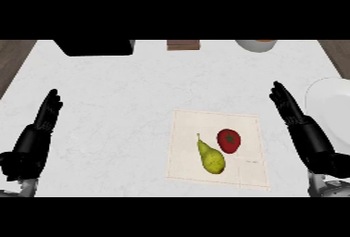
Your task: Pick the tomato from the placemat and place it in the plate
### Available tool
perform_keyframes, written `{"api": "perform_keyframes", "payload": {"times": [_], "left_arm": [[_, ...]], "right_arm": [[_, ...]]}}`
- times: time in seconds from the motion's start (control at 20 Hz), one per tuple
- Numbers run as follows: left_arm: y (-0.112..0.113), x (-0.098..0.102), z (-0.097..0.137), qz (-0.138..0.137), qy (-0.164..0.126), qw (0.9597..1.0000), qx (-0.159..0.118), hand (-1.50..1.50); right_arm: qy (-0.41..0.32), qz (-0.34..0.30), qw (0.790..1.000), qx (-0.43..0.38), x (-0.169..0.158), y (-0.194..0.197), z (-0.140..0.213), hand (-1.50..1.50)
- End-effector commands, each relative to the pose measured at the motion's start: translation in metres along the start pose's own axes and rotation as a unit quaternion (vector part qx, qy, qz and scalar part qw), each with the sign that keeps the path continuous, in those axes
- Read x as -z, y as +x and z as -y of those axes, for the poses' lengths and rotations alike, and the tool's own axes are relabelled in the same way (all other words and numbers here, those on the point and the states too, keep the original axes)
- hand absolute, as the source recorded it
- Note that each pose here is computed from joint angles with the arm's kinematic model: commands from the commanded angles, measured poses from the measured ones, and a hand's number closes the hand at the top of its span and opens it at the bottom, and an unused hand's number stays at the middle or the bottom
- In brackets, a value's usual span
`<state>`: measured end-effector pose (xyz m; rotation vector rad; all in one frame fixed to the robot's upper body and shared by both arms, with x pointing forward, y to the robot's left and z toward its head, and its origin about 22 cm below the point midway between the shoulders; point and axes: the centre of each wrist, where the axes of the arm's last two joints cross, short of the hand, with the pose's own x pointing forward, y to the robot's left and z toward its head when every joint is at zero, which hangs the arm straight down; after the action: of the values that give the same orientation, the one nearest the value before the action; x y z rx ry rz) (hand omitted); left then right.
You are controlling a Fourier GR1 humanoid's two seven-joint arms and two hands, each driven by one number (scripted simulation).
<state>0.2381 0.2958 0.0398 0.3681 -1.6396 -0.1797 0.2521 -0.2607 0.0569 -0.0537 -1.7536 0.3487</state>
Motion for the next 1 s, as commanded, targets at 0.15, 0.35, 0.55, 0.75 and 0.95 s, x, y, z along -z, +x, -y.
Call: {"api": "perform_keyframes", "payload": {"times": [0.15, 0.35, 0.55, 0.75, 0.95], "left_arm": [[0.027, 0.037, 0.022, 0.009, -0.026, 0.9996, -0.008, 0.00], [0.010, 0.024, 0.027, -0.021, -0.059, 0.9979, -0.015, 0.00], [0.005, 0.041, 0.038, -0.033, -0.056, 0.9974, -0.032, 0.00], [-0.007, 0.052, 0.041, -0.036, -0.054, 0.9974, -0.032, 0.00], [0.009, 0.056, 0.052, -0.028, -0.058, 0.9972, -0.039, 0.00]], "right_arm": [[0.087, -0.004, 0.989, 0.122, 0.043, 0.047, -0.085, -1.50], [0.190, 0.114, 0.942, -0.253, 0.057, 0.075, -0.047, 1.50], [0.131, -0.014, 0.989, -0.070, 0.023, -0.002, -0.139, -1.50], [0.171, 0.028, 0.976, -0.129, 0.009, -0.035, -0.127, -1.50], [0.121, 0.080, 0.968, -0.205, 0.007, -0.002, -0.095, -1.50]]}}
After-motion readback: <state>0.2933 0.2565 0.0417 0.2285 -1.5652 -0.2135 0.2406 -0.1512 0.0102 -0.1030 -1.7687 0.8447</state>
